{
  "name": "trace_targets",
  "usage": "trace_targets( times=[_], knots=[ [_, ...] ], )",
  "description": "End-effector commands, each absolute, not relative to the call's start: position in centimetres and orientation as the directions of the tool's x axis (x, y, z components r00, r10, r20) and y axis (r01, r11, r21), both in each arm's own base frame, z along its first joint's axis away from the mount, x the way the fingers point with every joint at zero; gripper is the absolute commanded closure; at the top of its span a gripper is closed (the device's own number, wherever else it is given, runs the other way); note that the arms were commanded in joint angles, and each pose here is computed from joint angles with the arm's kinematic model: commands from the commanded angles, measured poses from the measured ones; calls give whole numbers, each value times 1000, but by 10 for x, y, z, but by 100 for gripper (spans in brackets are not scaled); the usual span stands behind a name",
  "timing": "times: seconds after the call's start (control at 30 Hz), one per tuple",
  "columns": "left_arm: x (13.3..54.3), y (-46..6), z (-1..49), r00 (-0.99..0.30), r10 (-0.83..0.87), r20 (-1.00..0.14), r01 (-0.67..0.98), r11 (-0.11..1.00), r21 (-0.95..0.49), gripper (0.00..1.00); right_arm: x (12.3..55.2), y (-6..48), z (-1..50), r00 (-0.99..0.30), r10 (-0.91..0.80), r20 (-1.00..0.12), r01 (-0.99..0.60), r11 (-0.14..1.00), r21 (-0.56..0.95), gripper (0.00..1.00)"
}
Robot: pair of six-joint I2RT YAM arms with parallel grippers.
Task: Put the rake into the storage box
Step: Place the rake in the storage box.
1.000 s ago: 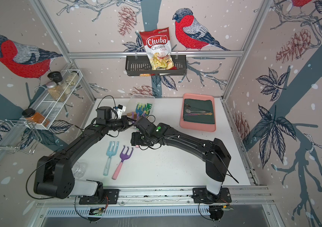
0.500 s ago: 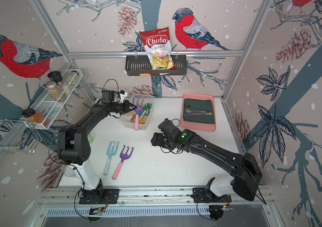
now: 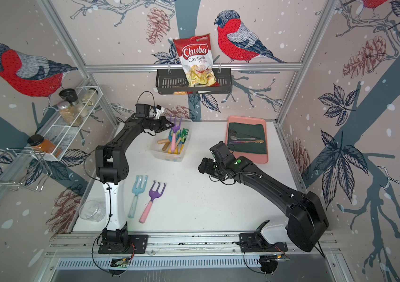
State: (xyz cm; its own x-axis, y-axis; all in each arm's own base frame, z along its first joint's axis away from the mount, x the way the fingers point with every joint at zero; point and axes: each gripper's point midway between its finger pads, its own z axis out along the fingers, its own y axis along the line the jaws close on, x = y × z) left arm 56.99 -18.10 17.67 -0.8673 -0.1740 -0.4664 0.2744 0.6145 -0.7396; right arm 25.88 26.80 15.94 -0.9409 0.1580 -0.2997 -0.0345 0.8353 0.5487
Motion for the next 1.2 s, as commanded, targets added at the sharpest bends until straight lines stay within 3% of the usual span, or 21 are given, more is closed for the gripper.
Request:
trace_targets(
  times=[0.0, 0.77, 0.9, 1.17],
  knots=[
    [573, -181, 166, -880, -144, -453, 278, 617, -736, 100, 263, 278, 159, -944, 117, -307, -80, 825, 560, 16],
    [578, -176, 103, -906, -103, -410, 230, 695, -681, 99, 271, 291, 131, -963, 73, -259, -87, 826, 557, 16],
    [577, -175, 98, -910, -99, -403, 225, 699, -679, 81, 271, 292, 128, -964, 69, -256, -88, 827, 555, 17],
    [578, -176, 102, -907, -111, -406, 223, 692, -687, 67, 271, 296, 128, -964, 63, -257, -94, 827, 554, 17]
  ],
)
